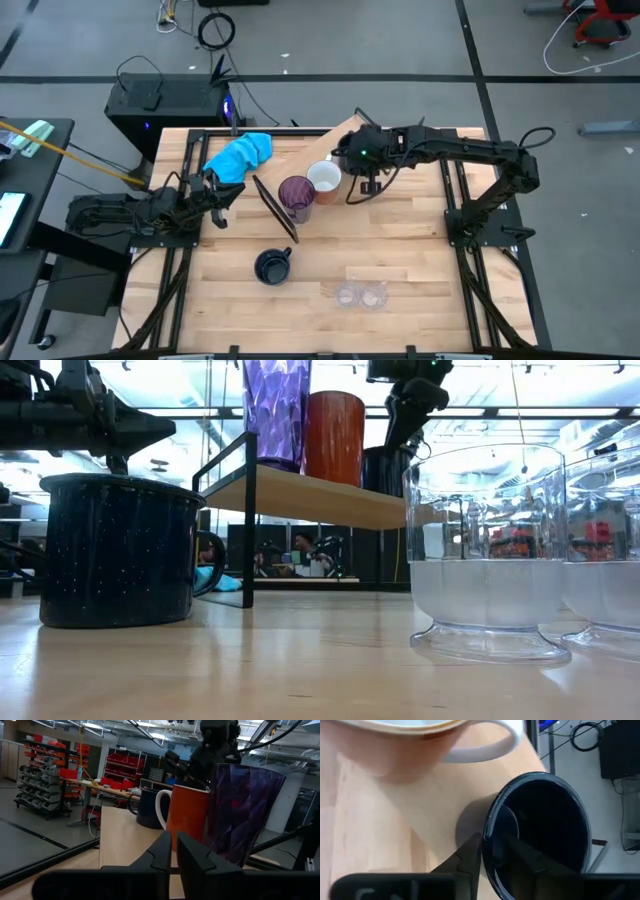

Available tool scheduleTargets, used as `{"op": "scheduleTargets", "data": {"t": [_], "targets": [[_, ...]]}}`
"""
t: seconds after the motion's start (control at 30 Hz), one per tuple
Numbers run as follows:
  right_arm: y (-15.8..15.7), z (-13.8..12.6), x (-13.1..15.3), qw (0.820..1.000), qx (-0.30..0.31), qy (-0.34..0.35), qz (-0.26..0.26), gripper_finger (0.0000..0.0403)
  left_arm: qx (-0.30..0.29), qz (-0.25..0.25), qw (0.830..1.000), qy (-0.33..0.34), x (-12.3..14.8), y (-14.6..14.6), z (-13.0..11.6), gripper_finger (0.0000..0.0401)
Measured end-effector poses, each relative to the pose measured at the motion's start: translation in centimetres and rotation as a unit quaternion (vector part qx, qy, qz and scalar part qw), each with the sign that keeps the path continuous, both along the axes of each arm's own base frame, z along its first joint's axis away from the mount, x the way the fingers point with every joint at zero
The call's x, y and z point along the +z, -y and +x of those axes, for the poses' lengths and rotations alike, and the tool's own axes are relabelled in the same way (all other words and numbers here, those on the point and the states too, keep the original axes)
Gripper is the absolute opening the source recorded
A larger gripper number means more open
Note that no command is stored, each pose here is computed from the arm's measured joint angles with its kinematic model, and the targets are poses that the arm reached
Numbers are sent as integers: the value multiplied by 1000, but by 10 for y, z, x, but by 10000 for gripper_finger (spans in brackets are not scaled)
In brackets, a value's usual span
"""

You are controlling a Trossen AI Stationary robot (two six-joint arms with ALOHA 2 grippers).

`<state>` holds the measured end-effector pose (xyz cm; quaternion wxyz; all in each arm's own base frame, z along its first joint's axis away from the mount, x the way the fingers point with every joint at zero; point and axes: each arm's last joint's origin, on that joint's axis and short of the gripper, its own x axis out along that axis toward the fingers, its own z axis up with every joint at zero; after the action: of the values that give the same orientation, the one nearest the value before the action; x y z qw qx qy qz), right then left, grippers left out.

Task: Stack small to large cups/mugs on shelf
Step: Put the right dark blue mug on the shelf

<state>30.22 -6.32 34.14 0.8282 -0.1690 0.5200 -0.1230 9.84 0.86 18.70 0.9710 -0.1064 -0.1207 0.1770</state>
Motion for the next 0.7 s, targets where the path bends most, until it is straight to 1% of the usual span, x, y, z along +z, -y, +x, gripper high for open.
{"op": "scheduleTargets", "data": {"t": [0.27,0.47,0.6,0.7], "targets": [[0,3,3,1000,6,18,-5,138,0,0,1000,0,0,0,0,36],[-1,0,21,999,-9,41,2,161,0,0,1000,0,0,0,0,40],[2,-9,28,999,-25,26,9,172,0,0,1000,0,0,0,0,35],[14,-19,30,998,-55,14,16,174,0,0,1000,0,0,0,0,31]]}}
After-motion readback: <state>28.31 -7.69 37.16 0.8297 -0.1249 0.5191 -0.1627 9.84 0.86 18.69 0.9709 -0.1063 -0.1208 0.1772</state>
